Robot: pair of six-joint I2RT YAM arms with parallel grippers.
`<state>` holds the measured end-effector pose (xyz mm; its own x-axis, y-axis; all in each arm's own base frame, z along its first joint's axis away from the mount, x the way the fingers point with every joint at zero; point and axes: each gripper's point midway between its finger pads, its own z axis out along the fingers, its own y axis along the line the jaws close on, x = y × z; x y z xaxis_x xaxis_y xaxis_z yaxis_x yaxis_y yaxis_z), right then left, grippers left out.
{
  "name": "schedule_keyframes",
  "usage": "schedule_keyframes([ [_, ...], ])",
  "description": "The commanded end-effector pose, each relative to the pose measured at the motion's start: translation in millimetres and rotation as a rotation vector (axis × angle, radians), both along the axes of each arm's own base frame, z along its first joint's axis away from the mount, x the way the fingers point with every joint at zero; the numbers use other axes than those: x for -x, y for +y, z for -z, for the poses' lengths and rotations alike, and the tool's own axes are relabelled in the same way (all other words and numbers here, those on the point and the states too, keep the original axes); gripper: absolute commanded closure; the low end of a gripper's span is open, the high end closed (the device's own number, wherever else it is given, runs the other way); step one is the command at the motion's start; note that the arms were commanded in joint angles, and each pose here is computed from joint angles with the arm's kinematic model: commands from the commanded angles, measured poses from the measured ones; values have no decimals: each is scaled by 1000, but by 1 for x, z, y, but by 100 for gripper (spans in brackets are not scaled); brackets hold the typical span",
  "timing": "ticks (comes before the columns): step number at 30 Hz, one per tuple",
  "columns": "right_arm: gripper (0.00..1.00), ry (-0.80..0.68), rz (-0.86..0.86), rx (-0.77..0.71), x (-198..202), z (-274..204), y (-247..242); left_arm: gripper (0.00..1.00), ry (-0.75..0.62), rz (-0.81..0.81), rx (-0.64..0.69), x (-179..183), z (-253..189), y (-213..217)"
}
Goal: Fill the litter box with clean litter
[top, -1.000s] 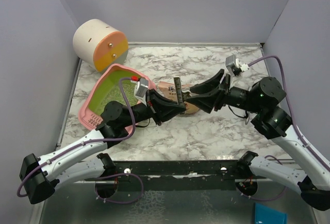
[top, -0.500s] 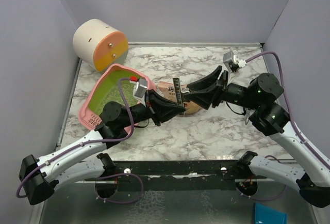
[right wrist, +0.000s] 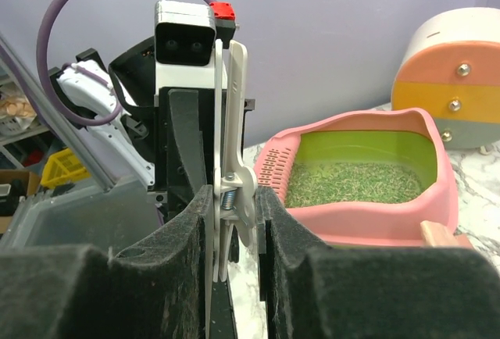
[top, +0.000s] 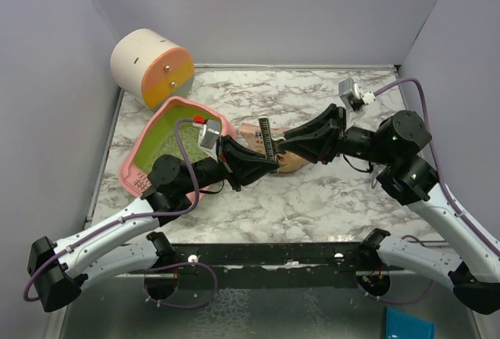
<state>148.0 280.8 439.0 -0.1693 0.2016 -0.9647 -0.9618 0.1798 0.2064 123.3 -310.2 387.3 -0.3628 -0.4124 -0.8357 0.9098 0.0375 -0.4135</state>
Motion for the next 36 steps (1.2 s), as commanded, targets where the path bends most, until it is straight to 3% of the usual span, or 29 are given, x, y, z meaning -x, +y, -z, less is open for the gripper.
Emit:
schedule_keyframes([
  [1, 89, -21, -96, -13, 14, -3, 4, 100, -49, 17, 46, 9, -21, 6],
  [4, 99, -24, -127, -12, 19, -1, 5, 99, -45, 8, 49, 7, -20, 7],
  [9, 99, -10, -107, 5, 16, 2, 5, 73, -25, -36, 45, -1, -13, 8],
  [11, 99, -9, -134, 16, 20, 2, 5, 77, -25, -37, 38, -1, -11, 8],
  [14, 99, 15, -157, 28, 22, 6, 8, 100, -40, -10, 26, 1, -12, 3],
  [15, 99, 24, -150, 33, 20, 9, 8, 100, -41, -5, 23, 1, -12, 1],
  [16, 94, 35, -138, 37, 17, 11, 9, 100, -42, 0, 22, 2, -13, 1],
  [19, 65, 46, -129, 46, 15, 15, 9, 100, -57, -1, 26, 2, -17, 1],
  [20, 60, 45, -125, 46, 14, 15, 9, 100, -60, -6, 29, 2, -17, 3],
  [24, 57, 35, -98, 48, 11, 14, 7, 100, -76, -20, 43, 4, -22, 8],
  [27, 66, 32, -104, 51, 11, 14, 8, 100, -73, -17, 43, 4, -21, 8],
  [30, 97, 23, -74, 40, 7, 11, 6, 100, -70, -22, 43, 4, -21, 8],
  [31, 99, 17, -48, 34, 5, 9, 4, 98, -68, -26, 40, 3, -19, 9],
  [33, 99, 6, 23, 22, -2, 6, -3, 64, -46, -66, 32, -4, -16, 11],
  [35, 99, -2, 95, 25, -10, 5, -10, 17, -1, -148, 15, -17, -10, 16],
  [36, 99, -3, 122, 41, -13, 6, -13, 3, 14, -189, 1, -23, -6, 20],
])
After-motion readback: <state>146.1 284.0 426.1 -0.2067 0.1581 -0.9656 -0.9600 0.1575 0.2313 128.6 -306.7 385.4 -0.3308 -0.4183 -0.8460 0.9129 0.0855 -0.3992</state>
